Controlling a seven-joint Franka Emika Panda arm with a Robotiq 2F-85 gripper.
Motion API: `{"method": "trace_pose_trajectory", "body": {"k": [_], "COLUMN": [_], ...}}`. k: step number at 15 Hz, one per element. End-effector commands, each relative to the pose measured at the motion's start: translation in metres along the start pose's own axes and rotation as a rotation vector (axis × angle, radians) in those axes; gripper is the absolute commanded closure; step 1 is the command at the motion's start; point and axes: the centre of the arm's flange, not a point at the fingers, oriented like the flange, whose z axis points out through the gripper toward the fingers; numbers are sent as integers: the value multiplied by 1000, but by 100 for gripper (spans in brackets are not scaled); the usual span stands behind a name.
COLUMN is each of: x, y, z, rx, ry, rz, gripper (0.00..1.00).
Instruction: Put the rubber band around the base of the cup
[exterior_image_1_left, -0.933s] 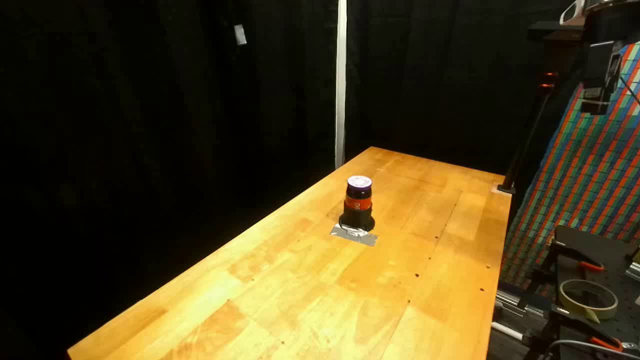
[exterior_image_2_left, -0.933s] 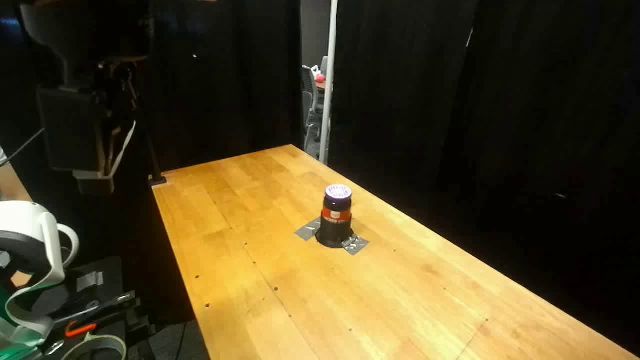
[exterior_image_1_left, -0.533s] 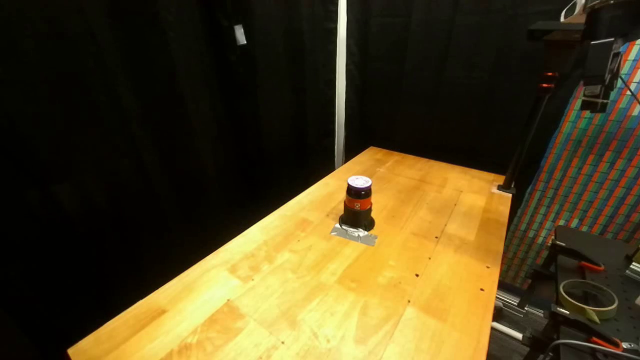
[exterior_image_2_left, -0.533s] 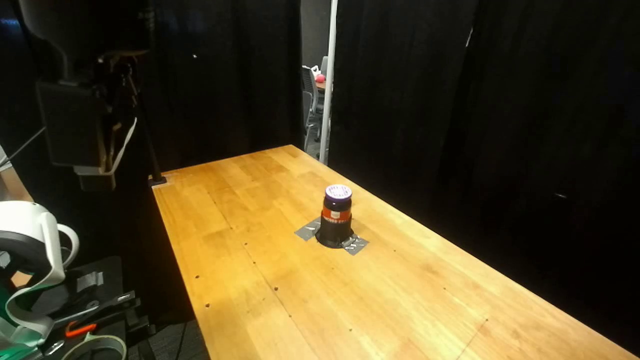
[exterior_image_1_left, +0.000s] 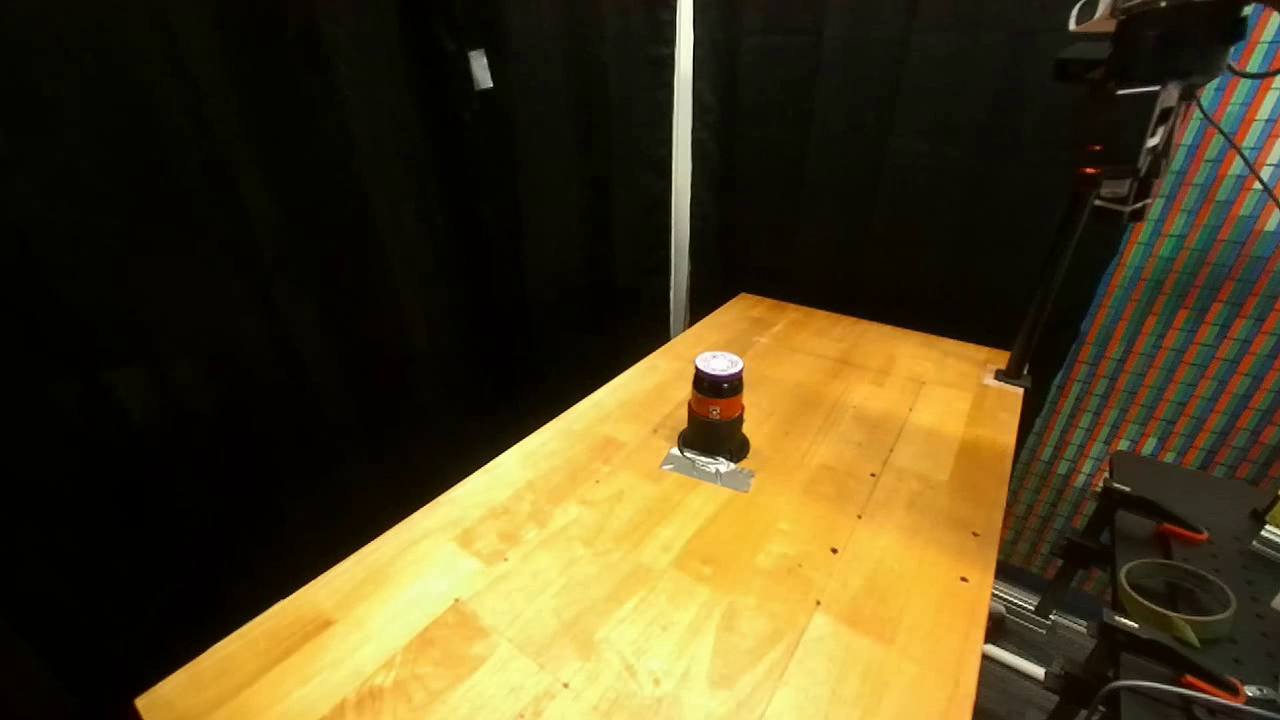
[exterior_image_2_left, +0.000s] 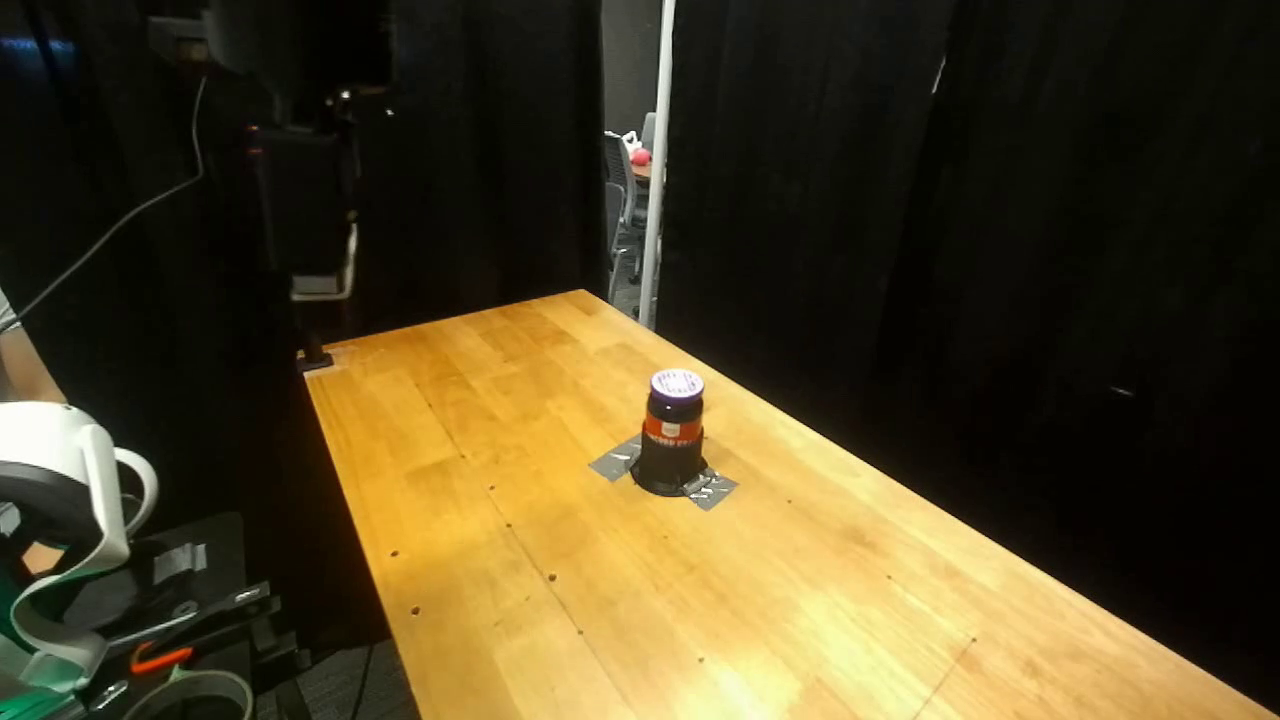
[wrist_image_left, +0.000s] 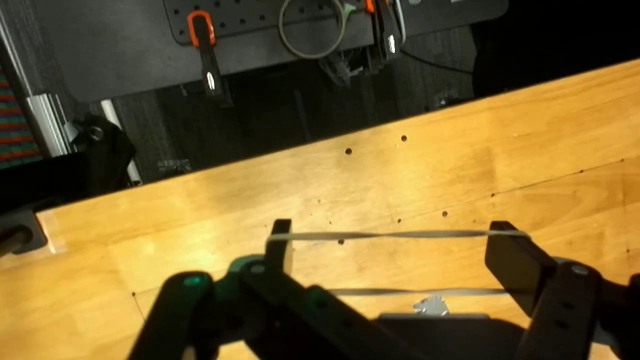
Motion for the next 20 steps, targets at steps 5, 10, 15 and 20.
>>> {"method": "trace_pose_trajectory", "body": {"k": [5, 10, 15, 20], "x": [140, 211, 252, 284], "y": [-98, -138, -158, -166], "z": [17, 51, 91, 133], "rx": [-43, -29, -39, -15], "ry": [137, 221, 244, 269], "rz": [-118, -177, -216, -213], "gripper": [0, 0, 0, 0]}}
